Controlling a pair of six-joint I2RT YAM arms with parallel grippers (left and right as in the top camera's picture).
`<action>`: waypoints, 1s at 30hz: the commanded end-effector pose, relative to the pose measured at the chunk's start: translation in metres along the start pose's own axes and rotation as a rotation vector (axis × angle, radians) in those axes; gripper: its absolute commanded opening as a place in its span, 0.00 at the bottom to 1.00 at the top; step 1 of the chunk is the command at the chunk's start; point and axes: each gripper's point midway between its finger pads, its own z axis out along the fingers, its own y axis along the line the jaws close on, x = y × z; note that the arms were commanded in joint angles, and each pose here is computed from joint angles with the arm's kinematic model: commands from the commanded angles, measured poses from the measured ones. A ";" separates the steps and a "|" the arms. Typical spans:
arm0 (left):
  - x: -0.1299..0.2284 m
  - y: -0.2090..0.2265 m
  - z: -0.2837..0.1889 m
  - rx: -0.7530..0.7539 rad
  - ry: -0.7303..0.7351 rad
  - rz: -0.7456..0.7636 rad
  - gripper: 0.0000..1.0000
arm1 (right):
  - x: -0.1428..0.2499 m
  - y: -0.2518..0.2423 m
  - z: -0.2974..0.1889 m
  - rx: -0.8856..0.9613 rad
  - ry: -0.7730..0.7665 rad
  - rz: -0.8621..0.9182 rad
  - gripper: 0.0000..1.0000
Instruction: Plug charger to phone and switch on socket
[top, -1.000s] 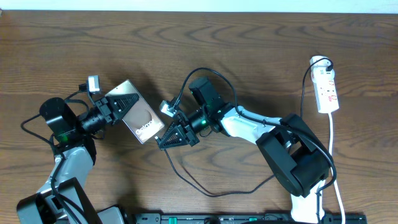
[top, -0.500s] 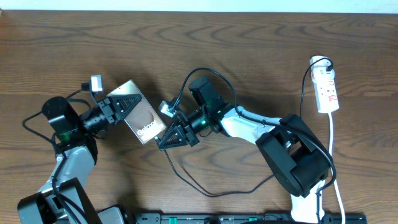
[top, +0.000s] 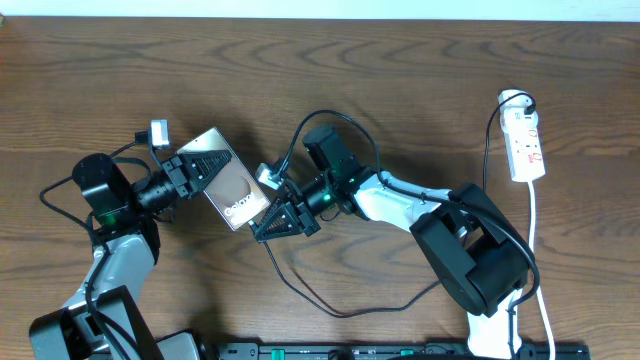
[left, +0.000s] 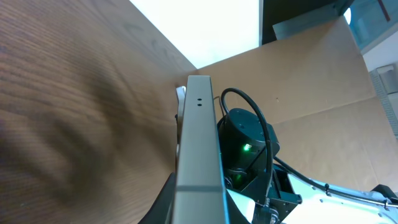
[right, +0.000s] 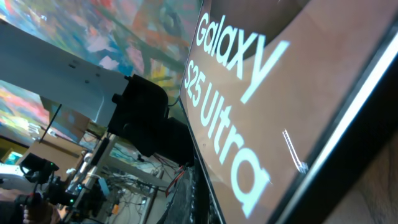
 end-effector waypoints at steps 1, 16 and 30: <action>0.008 -0.007 0.002 0.033 0.044 0.032 0.08 | 0.002 0.001 0.003 -0.010 0.006 0.004 0.01; 0.013 -0.011 0.002 0.057 0.071 0.044 0.07 | 0.001 -0.002 -0.002 0.000 -0.001 0.015 0.01; 0.013 -0.011 0.002 0.058 0.072 0.045 0.07 | 0.001 -0.003 -0.003 0.003 -0.004 0.019 0.01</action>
